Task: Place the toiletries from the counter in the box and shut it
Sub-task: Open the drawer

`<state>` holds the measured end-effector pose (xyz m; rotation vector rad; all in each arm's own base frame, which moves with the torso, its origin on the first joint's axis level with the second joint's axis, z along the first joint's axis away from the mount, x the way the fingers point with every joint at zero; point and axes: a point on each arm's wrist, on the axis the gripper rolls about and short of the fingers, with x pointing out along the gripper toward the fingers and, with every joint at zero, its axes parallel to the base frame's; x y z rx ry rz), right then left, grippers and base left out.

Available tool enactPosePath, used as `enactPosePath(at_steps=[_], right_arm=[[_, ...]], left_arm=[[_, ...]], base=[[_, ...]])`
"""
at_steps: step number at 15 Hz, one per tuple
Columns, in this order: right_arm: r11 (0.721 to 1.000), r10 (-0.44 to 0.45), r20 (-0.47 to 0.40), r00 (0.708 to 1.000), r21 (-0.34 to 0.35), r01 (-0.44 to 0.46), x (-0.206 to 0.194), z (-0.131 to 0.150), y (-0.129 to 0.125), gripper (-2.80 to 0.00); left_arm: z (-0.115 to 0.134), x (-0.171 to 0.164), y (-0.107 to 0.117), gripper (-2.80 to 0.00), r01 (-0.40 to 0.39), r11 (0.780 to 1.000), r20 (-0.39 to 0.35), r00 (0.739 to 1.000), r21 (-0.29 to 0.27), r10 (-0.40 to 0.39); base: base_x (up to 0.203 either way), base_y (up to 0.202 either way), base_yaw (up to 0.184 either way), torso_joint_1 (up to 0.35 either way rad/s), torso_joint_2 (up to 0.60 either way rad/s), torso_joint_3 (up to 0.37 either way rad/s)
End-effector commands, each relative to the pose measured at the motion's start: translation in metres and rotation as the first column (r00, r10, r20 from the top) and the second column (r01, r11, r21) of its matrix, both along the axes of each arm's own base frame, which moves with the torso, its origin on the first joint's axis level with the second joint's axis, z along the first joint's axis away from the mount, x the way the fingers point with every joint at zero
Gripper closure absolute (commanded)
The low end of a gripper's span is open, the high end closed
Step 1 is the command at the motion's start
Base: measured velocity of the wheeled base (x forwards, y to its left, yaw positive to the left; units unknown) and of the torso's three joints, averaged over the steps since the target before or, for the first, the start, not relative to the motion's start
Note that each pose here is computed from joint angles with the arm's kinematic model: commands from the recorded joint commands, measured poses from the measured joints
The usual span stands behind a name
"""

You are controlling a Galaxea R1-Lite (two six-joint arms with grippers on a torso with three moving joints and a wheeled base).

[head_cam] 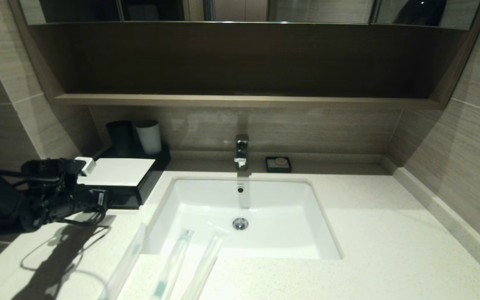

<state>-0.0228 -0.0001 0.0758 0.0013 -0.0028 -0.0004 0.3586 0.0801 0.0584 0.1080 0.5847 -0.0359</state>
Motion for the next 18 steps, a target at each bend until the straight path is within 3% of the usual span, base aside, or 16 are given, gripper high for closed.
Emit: enactPosePath(at_steps=[1, 11, 18], right_arm=[[1.000, 0.000, 0.000, 1.000, 0.000, 0.000, 0.000, 0.000, 0.000, 0.00], [1.000, 0.000, 0.000, 1.000, 0.000, 0.000, 0.000, 0.000, 0.000, 0.00], [1.000, 0.000, -0.001, 1.000, 0.000, 0.000, 0.000, 0.000, 0.000, 0.00]], left_arm=[[0.000, -0.001, 0.000, 0.00, 0.006, 1.000, -0.014, 1.000, 0.007, -0.006], [0.006, -0.008, -0.001, 0.00, 0.025, 0.999, -0.095, 0.995, 0.033, -0.022], [0.022, -0.014, 0.000, 0.00, 0.018, 0.999, -0.085, 0.996, 0.034, -0.015]], base=[[0.000, 0.000, 0.000, 0.000, 0.00, 0.000], [0.000, 0.000, 0.000, 0.000, 0.00, 0.000], [0.000, 0.000, 0.000, 0.000, 0.00, 0.000]])
